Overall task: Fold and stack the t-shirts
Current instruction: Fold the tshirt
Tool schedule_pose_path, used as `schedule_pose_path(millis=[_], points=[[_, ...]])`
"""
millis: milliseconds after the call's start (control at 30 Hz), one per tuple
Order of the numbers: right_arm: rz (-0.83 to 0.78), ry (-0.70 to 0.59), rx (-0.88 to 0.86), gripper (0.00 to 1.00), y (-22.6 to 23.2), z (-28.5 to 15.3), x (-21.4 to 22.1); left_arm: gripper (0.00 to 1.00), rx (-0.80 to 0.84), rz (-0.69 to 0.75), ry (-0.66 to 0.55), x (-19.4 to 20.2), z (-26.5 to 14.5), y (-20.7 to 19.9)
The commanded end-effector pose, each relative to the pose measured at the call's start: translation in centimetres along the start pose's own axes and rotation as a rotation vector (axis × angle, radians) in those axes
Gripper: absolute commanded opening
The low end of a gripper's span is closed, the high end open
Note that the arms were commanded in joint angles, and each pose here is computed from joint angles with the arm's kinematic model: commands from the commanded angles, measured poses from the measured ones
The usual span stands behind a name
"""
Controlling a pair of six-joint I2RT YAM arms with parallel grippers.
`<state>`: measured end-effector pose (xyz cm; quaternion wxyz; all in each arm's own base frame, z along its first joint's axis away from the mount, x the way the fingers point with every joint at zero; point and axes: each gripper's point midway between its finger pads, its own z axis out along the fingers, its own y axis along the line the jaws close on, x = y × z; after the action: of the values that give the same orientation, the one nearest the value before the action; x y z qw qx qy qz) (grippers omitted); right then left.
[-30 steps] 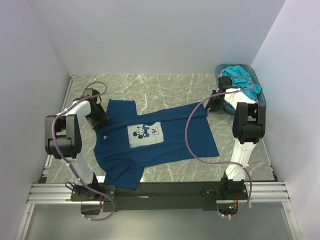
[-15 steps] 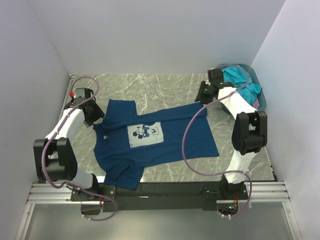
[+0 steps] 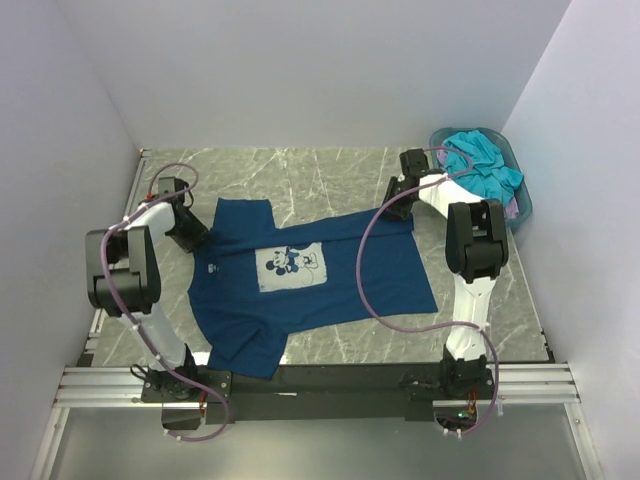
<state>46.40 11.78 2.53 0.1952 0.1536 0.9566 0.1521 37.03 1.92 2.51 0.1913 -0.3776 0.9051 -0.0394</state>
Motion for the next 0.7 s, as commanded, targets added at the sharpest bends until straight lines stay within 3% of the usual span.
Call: schedule_pose_path(millis=[0,133,267,467,667], points=[[0.066,-0.067,0.002,0.37,-0.7,0.4,-3.4,0.41,0.040,-0.021,-0.014,-1.8,1.4,-1.9],[0.149,-0.073,-0.034,0.38,-2.1,0.8,-5.4,0.40,0.048,-0.019,0.000,-2.7,2.3,-3.0],[0.116,-0.077,-0.053,0.38,-1.3,0.1,-6.8,0.47,0.050,-0.002,-0.002,-3.1,1.2,-3.2],[0.042,-0.194,-0.163,0.41,1.8,-5.8,-8.0,0.74,0.069,0.054,-0.184,-6.9,-4.9,-3.6],[-0.059,-0.236,-0.187,0.49,5.1,-9.2,-5.2,0.70,0.152,0.211,-0.232,-9.1,-5.3,-8.5]])
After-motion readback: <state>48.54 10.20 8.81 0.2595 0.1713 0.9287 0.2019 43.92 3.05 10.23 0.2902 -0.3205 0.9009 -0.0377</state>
